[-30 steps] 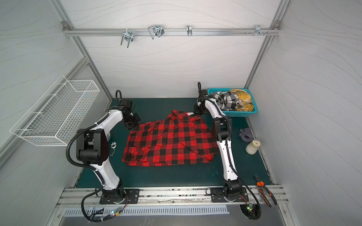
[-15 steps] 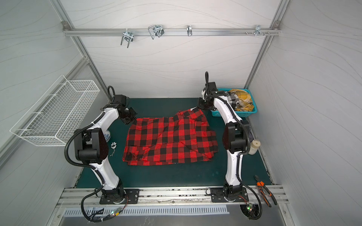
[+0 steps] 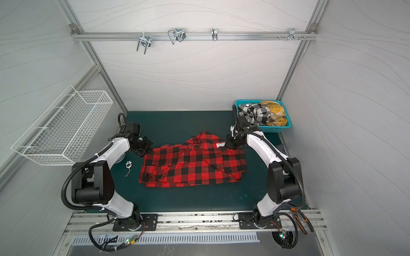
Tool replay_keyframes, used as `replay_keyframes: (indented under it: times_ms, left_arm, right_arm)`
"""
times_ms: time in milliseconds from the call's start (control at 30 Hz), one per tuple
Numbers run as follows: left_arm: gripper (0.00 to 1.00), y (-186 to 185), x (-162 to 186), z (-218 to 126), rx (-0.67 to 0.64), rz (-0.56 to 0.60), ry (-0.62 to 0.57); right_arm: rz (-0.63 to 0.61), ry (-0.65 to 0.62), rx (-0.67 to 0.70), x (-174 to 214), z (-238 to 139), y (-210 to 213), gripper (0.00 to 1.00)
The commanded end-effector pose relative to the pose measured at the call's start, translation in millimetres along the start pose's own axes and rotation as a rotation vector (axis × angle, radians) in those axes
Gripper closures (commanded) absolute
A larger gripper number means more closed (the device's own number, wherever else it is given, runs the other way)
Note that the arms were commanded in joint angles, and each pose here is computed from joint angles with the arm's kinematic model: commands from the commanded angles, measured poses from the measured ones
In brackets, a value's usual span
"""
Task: Fold and stack the long sleeve shirts
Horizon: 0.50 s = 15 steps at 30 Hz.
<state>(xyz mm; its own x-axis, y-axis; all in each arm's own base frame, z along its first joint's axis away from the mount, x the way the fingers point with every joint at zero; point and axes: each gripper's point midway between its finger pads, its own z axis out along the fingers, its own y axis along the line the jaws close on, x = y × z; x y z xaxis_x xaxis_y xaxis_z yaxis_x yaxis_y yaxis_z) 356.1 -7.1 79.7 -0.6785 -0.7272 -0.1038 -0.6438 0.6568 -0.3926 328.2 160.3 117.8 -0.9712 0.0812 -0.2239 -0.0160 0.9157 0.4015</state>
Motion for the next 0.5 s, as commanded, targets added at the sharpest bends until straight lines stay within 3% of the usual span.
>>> replay_keyframes:
  times_ms: [0, 167, 467]
  left_arm:
    - [1.0, 24, 3, 25, -0.092, 0.007, 0.029]
    - [1.0, 40, -1, 31, -0.157, 0.025, 0.015]
    - [1.0, 14, -18, 3, -0.091, 0.068, -0.05]
  right_arm:
    - [0.072, 0.078, 0.041, 27, 31, -25, 1.0]
    - [0.115, 0.108, 0.105, 33, 45, -47, 1.0]
    - [0.125, 0.091, 0.081, 25, 33, -42, 1.0]
